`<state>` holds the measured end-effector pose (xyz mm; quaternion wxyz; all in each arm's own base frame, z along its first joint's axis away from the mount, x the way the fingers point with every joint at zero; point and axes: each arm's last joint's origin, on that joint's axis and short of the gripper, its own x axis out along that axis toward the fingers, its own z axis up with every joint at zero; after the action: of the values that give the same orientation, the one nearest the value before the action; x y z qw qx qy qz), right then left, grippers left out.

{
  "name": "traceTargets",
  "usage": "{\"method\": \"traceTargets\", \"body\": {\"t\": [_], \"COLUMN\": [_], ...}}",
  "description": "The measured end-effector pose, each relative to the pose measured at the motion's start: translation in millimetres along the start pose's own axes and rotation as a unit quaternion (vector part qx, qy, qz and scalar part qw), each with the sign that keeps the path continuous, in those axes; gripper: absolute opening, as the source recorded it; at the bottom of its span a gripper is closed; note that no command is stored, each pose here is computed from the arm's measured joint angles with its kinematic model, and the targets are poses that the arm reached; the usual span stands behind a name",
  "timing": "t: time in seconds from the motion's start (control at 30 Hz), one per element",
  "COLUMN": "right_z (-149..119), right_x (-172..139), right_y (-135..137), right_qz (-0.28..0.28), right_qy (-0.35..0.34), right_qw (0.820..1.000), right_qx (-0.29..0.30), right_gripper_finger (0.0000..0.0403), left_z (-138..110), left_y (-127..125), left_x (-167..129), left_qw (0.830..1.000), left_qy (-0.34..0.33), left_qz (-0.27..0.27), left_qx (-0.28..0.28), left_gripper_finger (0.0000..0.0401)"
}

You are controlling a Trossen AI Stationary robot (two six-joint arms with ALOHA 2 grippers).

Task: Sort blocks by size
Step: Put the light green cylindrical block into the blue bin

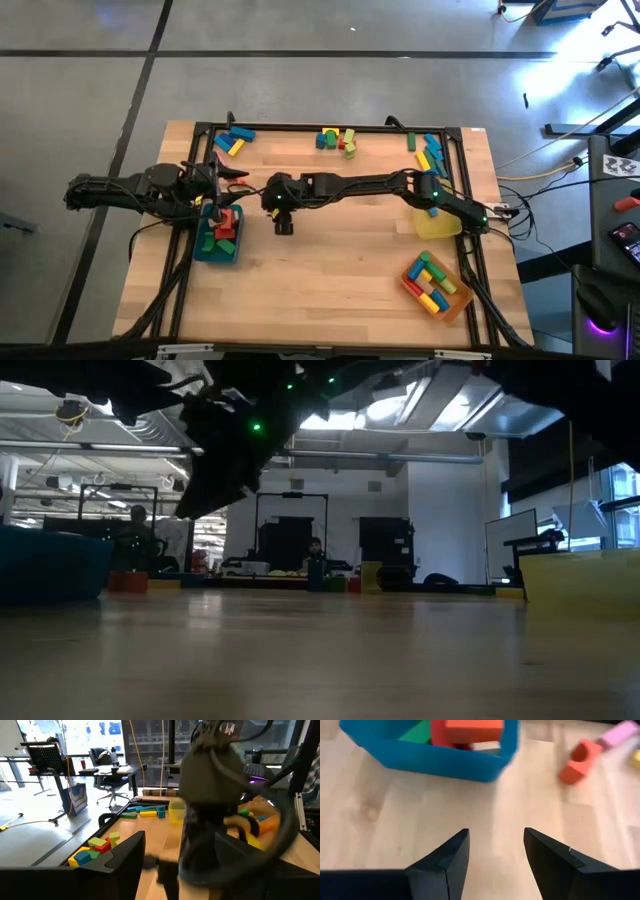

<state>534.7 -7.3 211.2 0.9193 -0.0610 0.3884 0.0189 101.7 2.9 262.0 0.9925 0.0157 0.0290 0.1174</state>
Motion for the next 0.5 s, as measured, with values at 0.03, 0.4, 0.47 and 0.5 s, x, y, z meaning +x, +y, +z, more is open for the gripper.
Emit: {"method": "traceTargets", "body": {"t": [0.03, 0.4, 0.47, 0.5], "right_z": [-1.8, -46.4, -59.7, -65.4], "right_x": [-3.9, -45.6, -54.2, -59.3], "right_y": [-0.5, -13.4, -20.8, -25.1], "right_qz": [-0.012, -0.103, -0.122, -0.134], "right_qy": [0.004, 0.028, 0.032, 0.029], "right_qw": [1.0, 0.992, 0.989, 0.986], "right_qx": [0.001, 0.062, 0.08, 0.091], "right_gripper_finger": [0.0191, 0.0191, 0.0191, 0.0191], "left_z": [-0.1, -0.9, -0.8, -0.9], "left_y": [0.0, 0.0, 0.0, 0.0], "left_x": [0.1, 0.1, 0.2, 0.2], "left_qw": [1.0, 1.0, 1.0, 1.0], "left_qy": [0.001, 0.004, 0.004, 0.005], "left_qz": [0.0, 0.0, 0.001, 0.001], "left_qx": [0.0, 0.001, 0.001, 0.002], "left_gripper_finger": [0.0224, 0.0224, 0.0224, 0.0224]}}
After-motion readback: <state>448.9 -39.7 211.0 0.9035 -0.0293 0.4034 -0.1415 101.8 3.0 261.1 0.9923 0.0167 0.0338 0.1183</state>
